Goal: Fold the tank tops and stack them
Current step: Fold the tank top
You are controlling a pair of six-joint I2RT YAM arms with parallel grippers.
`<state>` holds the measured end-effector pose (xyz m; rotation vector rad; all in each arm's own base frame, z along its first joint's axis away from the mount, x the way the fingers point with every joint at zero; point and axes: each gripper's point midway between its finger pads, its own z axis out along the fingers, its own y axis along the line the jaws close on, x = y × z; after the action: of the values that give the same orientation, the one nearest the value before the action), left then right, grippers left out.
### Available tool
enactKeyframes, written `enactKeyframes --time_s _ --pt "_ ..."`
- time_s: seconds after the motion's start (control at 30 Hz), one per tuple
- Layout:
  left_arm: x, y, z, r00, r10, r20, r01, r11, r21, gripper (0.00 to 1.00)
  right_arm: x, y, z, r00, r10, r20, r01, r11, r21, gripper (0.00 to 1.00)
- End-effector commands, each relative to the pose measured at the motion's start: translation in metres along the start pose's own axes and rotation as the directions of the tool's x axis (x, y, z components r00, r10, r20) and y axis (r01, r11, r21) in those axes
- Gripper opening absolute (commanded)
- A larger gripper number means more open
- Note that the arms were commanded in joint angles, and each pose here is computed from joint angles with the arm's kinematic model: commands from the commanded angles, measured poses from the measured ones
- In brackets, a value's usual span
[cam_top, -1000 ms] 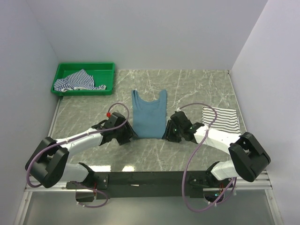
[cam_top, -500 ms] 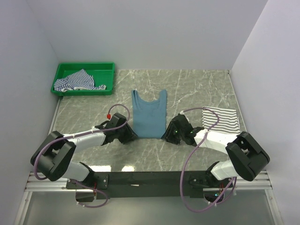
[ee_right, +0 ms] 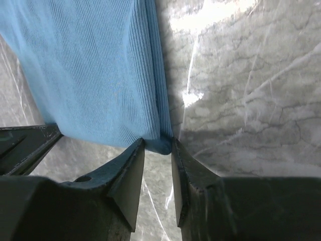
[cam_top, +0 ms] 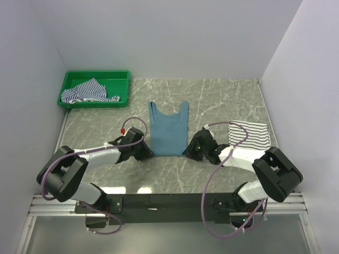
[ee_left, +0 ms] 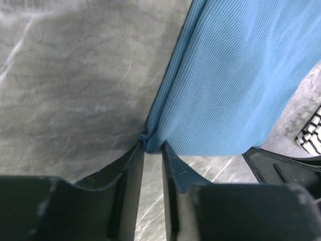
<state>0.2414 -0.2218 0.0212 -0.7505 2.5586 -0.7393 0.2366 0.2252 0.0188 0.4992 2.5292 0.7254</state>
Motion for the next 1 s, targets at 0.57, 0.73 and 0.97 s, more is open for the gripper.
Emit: enactKeyframes --time_s 0.57,0.73,0.97 --pt "0.026 0.026 -0.03 0.982 0.187 -0.001 -0.186 0.977 -0.106 0.01 0.025 -0.016 -0.026 0.978 -0.204 -0.03 0.206 0.976 0.067 0.0" --pt "0.063 0.034 -0.053 0.978 0.204 -0.054 -0.208 0.974 -0.091 0.01 0.065 -0.023 -0.05 0.973 -0.209 -0.097 0.214 0.976 0.038 0.0" --pt "0.086 0.02 -0.101 0.979 0.193 -0.064 -0.196 0.98 -0.036 0.0 0.087 -0.001 -0.101 0.971 -0.226 -0.085 0.22 0.973 -0.069 0.0"
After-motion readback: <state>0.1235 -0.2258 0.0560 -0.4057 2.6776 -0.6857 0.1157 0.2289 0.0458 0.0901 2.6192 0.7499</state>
